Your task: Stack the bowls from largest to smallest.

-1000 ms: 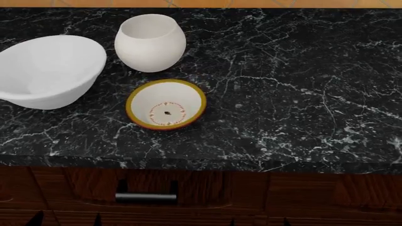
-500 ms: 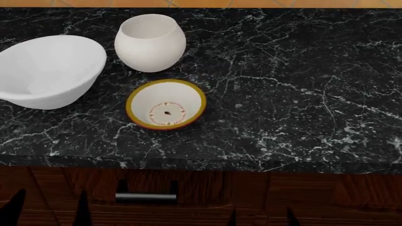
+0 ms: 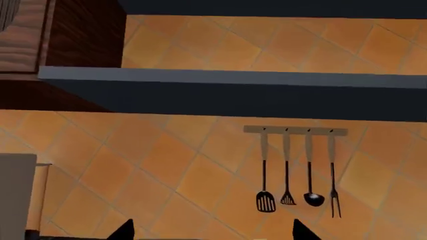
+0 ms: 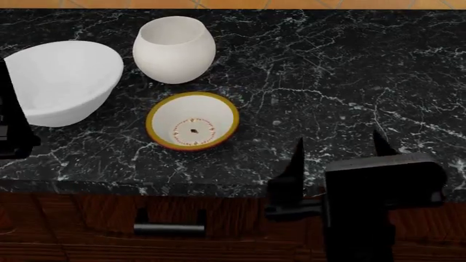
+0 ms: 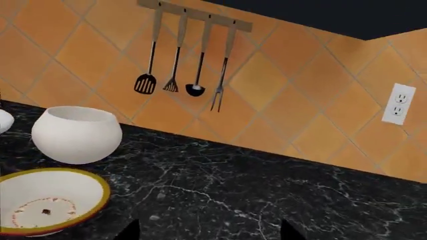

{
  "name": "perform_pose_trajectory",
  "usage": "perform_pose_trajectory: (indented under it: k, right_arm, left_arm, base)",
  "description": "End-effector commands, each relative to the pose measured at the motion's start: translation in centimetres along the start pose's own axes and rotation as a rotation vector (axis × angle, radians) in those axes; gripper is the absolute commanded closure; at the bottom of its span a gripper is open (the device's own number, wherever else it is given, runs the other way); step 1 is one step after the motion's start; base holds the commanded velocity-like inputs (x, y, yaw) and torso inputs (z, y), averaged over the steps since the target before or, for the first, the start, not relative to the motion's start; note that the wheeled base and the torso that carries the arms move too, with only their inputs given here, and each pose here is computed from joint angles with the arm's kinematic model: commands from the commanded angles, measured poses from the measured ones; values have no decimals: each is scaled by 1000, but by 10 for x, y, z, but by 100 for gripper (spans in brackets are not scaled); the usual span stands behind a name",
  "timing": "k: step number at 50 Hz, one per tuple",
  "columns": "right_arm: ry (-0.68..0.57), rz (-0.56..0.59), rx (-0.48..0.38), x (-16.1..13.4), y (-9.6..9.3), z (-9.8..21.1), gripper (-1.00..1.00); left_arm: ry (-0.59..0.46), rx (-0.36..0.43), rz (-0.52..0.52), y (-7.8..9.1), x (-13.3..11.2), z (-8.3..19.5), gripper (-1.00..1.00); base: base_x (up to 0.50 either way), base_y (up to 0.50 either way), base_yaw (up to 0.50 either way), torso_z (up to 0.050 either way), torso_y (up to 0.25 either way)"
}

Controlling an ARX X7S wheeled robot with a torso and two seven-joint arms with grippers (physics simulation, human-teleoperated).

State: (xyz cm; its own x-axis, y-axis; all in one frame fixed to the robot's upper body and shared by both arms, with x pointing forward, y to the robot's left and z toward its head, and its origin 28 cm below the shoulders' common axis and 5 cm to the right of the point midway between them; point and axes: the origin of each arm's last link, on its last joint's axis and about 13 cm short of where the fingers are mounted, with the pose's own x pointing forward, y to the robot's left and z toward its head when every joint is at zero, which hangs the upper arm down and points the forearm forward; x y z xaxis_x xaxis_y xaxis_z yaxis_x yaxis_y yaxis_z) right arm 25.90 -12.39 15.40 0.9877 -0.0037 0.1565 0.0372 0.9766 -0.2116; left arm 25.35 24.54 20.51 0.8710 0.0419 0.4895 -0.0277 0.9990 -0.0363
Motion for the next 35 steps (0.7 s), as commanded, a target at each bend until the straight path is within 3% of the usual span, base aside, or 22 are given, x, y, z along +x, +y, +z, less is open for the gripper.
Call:
perform_pose_trajectory:
  k: [1,4,10,23,35]
  right_arm:
    - [-36,-7,-77,31,-26,51,-100]
    - [-43,-20,-68,44,-35,63,-100]
    - [-68,-45,-48,59,-46,81,-100]
    - [-87,-34,-35,63,-47,85,-100]
    - [-65,-9,-50,64,-43,78,-100]
  left_arm:
    - [-132,-5,38,12,51,44,-100]
    - [-163,69,29,17,72,57,-100]
    - [-211,18,0,19,91,84,-100]
    - [-251,49,-31,11,92,107,-100]
    - [-254,66,-31,11,92,103,-100]
  base:
    - [0,0,0,0,0]
    - [0,0,0,0,0]
    - [0,0,0,0,0]
    - [0,0,0,0,0]
    - [0,484,0,0,0]
